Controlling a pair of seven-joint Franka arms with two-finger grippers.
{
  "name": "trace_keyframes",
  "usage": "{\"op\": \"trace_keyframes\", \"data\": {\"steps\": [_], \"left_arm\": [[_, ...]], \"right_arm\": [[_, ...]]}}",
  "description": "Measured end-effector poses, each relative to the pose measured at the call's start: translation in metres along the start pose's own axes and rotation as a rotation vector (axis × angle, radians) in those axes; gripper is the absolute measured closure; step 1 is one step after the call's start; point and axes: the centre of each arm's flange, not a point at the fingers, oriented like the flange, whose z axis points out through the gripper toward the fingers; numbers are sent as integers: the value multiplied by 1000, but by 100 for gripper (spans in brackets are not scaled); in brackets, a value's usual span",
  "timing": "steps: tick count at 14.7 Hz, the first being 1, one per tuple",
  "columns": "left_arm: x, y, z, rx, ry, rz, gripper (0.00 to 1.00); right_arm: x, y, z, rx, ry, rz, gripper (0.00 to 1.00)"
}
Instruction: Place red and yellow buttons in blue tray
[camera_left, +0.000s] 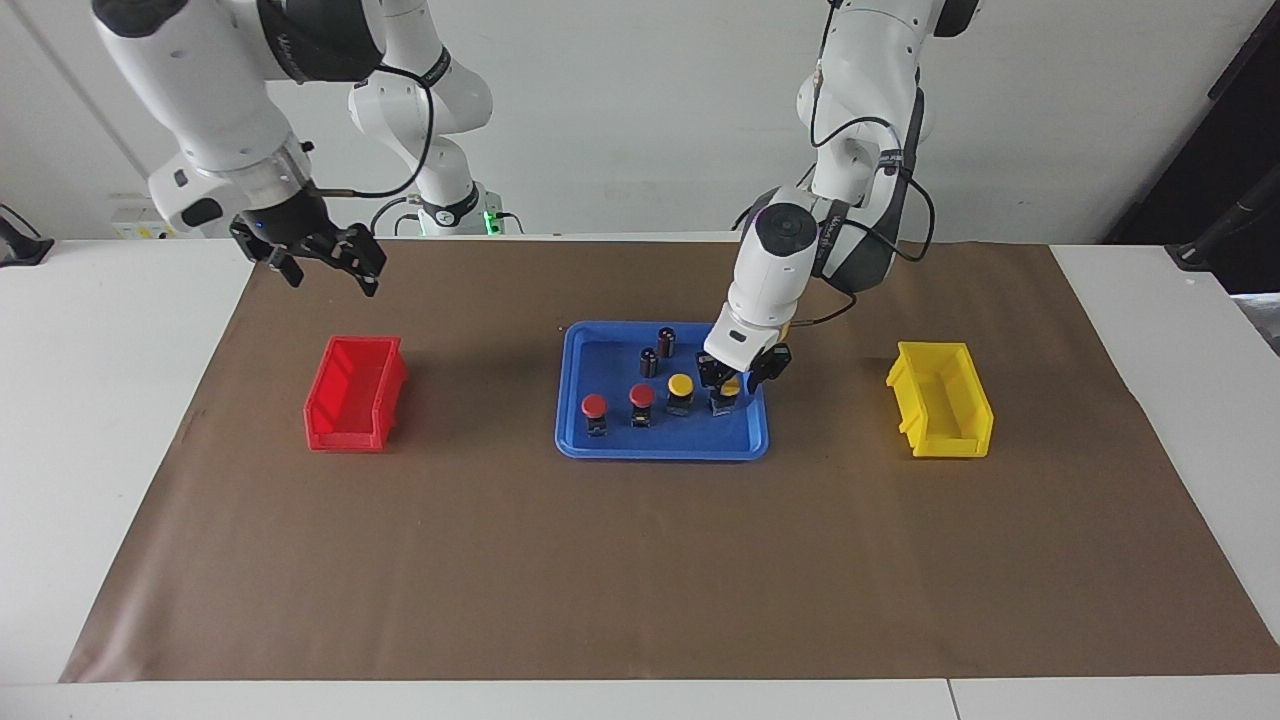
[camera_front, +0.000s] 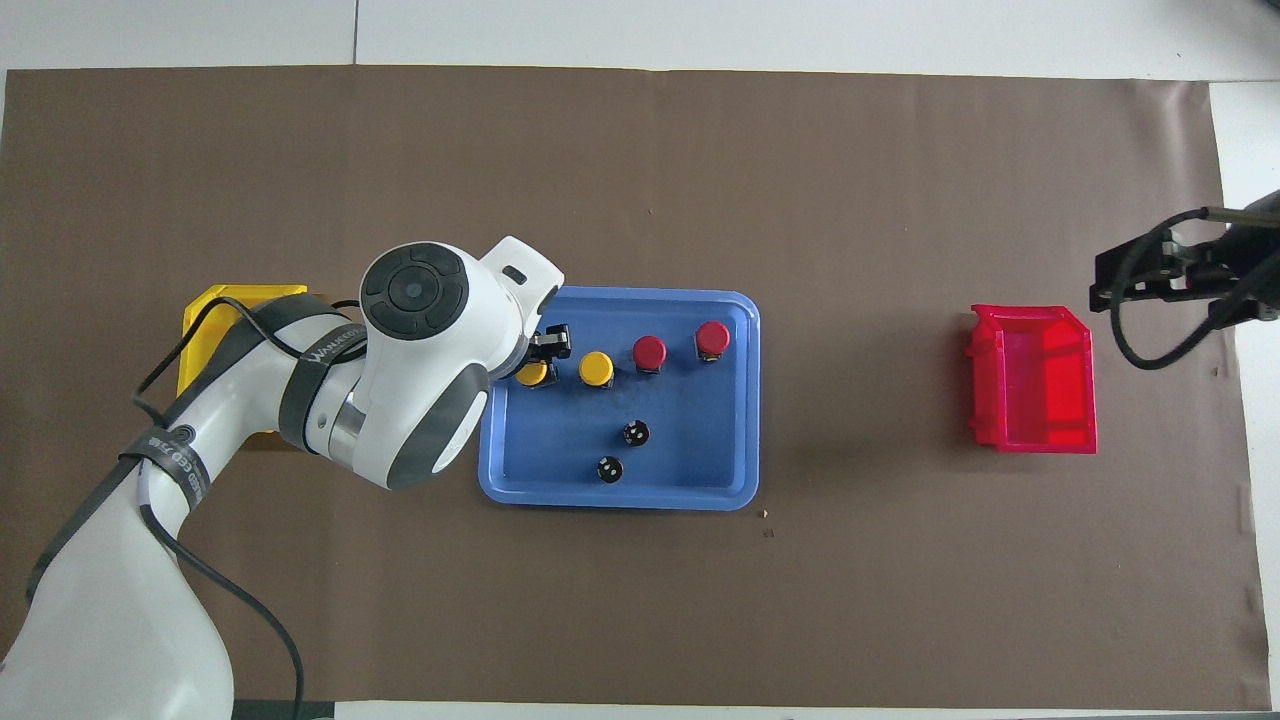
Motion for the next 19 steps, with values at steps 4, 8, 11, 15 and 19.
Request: {"op": "trace_keyframes", "data": {"steps": [4, 8, 11, 15, 19], "left_arm": [[33, -52, -102, 24, -14, 37, 0], [56, -154, -148, 30, -30, 139, 0], [59, -227, -170, 30, -53, 187, 0], [46, -281, -202, 3, -45, 197, 0], [40, -286, -216, -15, -22, 210, 0]], "right_arm": [[-4, 30, -1, 3, -12, -36, 0], [-3, 26, 1, -4, -17, -47, 0], [-4, 31, 2, -5, -21, -52, 0], [-4, 39, 2, -4, -22, -52, 0], [-4, 34, 2, -13, -22, -61, 0]]}}
